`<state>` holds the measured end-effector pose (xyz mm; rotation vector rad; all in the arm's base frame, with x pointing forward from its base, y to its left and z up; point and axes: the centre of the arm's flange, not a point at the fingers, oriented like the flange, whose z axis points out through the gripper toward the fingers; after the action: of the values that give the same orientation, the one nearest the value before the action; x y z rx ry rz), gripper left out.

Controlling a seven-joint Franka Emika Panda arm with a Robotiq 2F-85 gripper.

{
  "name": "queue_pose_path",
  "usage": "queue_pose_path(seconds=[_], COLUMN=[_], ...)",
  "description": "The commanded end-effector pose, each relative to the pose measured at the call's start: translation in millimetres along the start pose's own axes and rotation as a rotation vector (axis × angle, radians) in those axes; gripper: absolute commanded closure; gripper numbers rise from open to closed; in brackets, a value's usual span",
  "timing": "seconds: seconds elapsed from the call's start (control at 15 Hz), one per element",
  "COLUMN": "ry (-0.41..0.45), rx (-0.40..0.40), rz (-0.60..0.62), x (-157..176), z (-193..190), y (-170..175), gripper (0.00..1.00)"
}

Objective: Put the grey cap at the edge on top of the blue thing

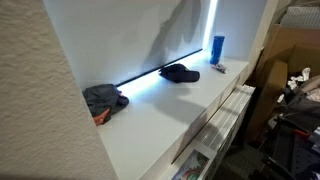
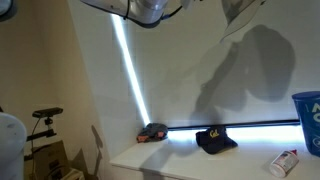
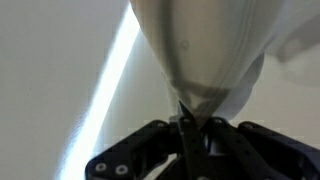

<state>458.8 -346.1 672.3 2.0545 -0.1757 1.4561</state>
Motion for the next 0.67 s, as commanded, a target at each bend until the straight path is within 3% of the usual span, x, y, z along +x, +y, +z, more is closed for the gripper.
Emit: queue_pose_path(seconds=[0.0,0.2,0.27,0.6], ry=[0.016,-0.045,-0.040,-0.060], rx=[-0.085,-0.071,-0.044,-0.056], rz=[-0.018,-0.024,-0.015,-0.030], x=[-14,-33,-33,-39], z=[51,71,45,59], y=[-12,-36,-37,-45], gripper=[0.98,0.98,0.90,0.90])
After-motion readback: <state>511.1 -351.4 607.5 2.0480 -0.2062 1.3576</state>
